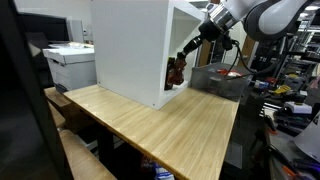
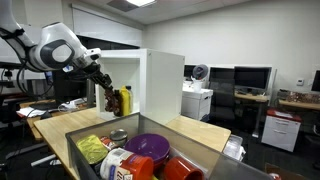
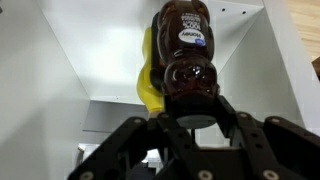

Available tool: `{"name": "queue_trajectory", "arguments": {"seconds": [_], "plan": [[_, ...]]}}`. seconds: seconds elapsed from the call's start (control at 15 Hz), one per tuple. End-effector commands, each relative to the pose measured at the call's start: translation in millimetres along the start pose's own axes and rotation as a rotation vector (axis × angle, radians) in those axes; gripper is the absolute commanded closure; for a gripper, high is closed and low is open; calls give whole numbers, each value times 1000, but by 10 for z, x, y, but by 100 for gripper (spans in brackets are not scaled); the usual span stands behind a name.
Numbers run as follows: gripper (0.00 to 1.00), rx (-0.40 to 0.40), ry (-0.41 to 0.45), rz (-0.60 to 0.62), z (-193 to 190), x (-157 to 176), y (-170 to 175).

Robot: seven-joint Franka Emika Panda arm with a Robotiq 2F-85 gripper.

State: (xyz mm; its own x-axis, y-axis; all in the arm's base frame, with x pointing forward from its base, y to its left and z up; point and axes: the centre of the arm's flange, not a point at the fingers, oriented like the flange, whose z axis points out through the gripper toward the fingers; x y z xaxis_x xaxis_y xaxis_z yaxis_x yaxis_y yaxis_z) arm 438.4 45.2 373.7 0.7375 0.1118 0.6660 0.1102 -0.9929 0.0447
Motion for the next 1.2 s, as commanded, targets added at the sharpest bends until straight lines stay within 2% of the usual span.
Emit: {"name": "queue_trajectory", "arguments": {"seconds": [0.0,0.4,1.13], "plan": [[81,11,52,5,-84,-194,91],[81,21,154,6,60,-237,-24],[81,25,186,3,156,-221,-101]]}}
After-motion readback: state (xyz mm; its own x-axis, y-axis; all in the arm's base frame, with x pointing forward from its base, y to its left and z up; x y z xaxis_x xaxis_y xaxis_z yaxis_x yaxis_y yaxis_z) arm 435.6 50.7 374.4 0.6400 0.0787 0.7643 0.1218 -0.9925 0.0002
